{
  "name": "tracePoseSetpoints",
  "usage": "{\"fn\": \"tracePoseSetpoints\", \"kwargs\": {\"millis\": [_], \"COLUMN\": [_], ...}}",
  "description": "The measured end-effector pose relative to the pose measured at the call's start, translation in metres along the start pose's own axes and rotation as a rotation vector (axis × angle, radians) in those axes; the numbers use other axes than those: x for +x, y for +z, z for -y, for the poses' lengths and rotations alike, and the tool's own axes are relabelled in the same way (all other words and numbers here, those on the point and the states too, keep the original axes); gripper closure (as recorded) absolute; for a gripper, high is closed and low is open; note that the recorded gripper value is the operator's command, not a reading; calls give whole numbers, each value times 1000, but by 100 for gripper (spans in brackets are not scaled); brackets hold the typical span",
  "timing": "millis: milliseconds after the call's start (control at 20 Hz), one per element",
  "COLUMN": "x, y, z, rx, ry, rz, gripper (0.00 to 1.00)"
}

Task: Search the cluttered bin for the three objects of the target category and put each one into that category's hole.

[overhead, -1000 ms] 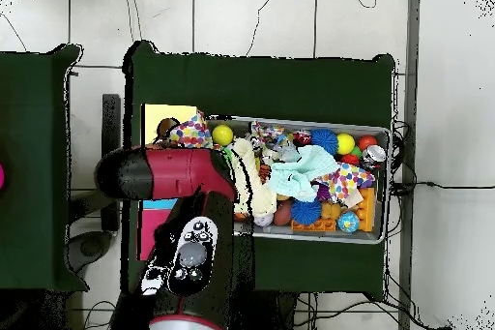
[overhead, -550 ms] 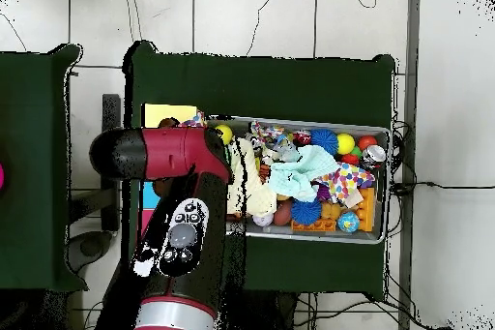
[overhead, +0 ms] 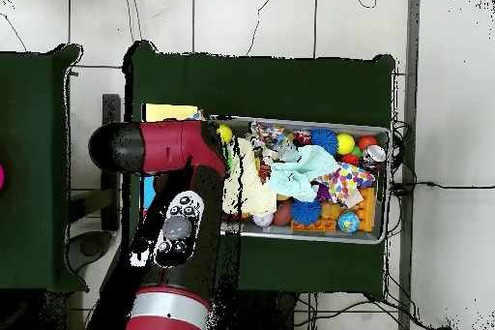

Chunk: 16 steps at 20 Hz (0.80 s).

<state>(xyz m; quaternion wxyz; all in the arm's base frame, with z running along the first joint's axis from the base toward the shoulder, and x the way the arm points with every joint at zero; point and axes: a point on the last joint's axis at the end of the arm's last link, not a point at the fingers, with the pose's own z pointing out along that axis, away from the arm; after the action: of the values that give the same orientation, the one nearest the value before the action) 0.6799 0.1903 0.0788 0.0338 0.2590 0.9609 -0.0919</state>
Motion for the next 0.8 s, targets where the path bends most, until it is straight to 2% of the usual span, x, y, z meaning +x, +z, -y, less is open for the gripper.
{"fn": "tracePoseSetpoints", "kwargs": {"millis": [200,350,400,800], "x": [-1,-15,-18,-16], "y": [0,2,5,4], "z": [-3,-7,-6,-6], "rx": [-7,-61,-69,-62], "ry": [-7,-1,2,-3], "rz": [42,124,137,140], "gripper": [0,0,0,0]}}
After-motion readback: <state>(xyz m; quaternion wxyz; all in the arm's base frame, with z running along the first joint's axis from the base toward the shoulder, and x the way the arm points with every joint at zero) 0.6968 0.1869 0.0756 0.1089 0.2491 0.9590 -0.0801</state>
